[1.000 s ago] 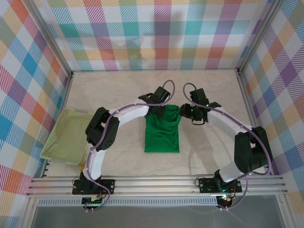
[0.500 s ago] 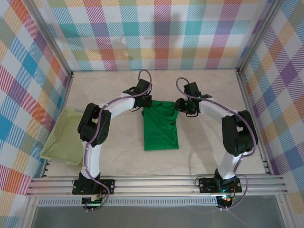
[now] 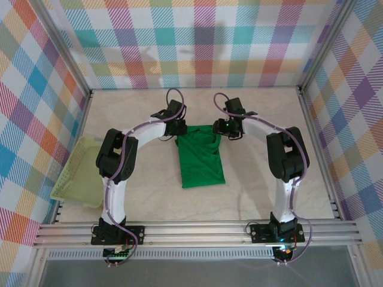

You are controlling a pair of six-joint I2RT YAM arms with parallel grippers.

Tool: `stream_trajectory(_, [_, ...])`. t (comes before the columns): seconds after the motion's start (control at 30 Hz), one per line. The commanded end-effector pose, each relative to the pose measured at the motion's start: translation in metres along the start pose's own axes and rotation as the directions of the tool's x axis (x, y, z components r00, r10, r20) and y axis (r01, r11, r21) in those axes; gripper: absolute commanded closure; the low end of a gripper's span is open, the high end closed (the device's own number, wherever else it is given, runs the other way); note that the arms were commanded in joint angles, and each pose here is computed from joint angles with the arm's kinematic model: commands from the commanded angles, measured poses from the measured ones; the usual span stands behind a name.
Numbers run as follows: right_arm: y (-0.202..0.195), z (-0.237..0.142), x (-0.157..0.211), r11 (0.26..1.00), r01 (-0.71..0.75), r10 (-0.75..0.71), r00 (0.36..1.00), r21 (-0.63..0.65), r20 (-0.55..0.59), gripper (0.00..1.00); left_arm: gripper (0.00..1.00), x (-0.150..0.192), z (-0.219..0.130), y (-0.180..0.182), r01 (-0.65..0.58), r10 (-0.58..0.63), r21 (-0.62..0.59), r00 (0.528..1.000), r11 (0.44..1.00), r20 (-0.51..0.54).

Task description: Fold the inside-out t-shirt

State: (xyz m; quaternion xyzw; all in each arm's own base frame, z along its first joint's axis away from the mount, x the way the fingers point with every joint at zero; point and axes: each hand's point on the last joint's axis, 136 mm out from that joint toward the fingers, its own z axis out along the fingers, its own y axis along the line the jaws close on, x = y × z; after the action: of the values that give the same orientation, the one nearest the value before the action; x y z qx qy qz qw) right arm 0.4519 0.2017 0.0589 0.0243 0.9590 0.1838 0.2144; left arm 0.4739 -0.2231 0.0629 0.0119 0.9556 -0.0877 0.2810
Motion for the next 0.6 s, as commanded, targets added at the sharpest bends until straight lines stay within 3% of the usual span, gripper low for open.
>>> stream_trajectory(0.0, [0.012, -0.004, -0.007, 0.999, 0.046, -0.046, 0.999, -0.020, 0.002, 0.48, 0.78, -0.002, -0.003, 0.002, 0.024, -0.024, 0.013, 1.000, 1.000, 0.003])
stream_trajectory(0.07, [0.011, -0.003, -0.007, 0.999, 0.052, -0.052, 0.999, 0.007, -0.006, 0.48, 0.77, -0.002, -0.003, 0.002, 0.024, -0.024, 0.013, 1.000, 1.000, 0.001])
stream_trajectory(0.27, [0.004, 0.005, -0.005, 0.993, 0.075, -0.072, 0.997, 0.088, -0.037, 0.69, 0.76, -0.003, -0.004, 0.001, 0.027, -0.027, 0.015, 1.000, 1.000, 0.006])
stream_trajectory(0.57, [0.018, 0.010, -0.002, 0.989, 0.118, -0.113, 0.992, 0.089, -0.055, 0.65, 0.76, -0.003, -0.005, 0.001, 0.028, -0.028, 0.020, 1.000, 0.999, 0.004])
